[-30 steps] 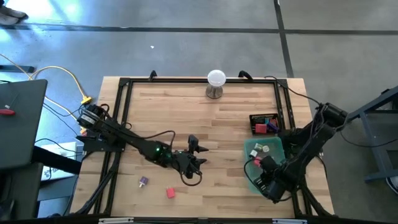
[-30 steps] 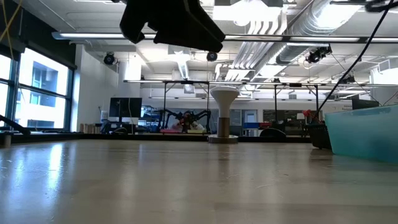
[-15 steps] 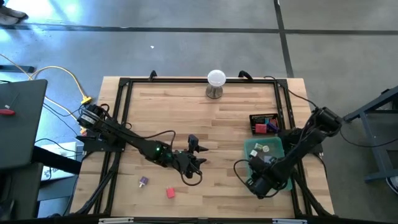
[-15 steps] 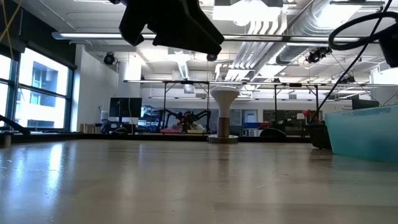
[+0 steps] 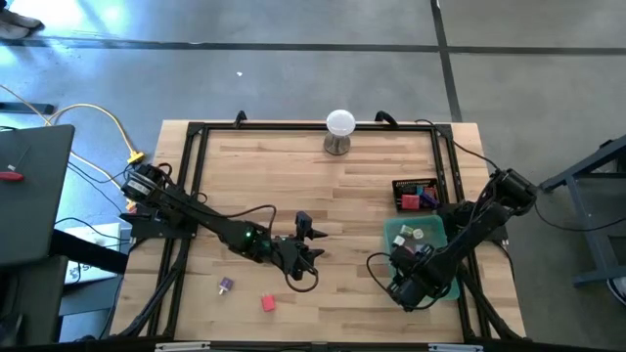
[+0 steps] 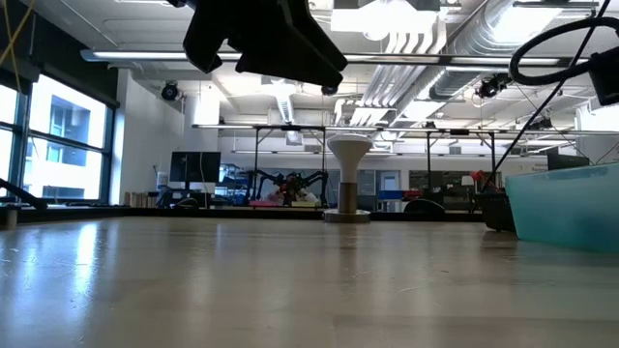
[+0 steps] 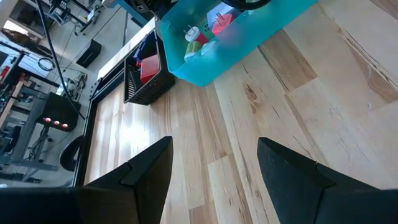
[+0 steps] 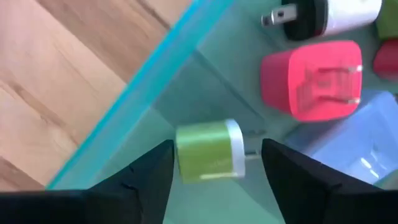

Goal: Pick & Place Office items
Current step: Put the green charger adapter into the green bin, then put the purple charger adapter into the green bin

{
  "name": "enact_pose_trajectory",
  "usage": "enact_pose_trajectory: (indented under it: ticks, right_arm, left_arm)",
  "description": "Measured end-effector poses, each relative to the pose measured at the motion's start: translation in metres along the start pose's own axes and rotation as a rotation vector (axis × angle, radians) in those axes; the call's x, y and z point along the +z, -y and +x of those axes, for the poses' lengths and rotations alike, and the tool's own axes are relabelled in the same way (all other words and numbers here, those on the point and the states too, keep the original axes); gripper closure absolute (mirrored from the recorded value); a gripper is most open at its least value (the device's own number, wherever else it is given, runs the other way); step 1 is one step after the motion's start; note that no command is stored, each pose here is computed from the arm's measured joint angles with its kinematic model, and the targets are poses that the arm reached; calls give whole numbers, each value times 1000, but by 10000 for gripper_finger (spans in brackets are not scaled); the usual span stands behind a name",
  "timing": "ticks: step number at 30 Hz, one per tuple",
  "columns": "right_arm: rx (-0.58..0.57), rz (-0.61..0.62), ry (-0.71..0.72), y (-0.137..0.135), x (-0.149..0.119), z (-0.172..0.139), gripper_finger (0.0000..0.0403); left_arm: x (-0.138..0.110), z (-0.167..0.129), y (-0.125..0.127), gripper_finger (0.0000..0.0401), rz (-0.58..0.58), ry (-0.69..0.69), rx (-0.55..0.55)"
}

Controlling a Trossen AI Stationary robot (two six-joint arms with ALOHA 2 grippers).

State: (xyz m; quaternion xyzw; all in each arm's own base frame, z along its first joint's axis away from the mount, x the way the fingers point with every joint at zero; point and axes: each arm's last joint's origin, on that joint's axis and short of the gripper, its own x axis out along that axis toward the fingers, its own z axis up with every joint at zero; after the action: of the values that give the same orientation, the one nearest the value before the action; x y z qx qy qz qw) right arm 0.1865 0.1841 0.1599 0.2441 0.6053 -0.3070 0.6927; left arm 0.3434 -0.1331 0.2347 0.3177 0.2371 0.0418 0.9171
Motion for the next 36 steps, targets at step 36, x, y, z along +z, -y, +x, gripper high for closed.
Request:
enact_pose_trajectory:
  ticks: [36]
  right_arm:
    - [239,-86,766,26,21,-73,165]
  left_arm:
    - [-35,-88,-34,176,-661,-513,-386]
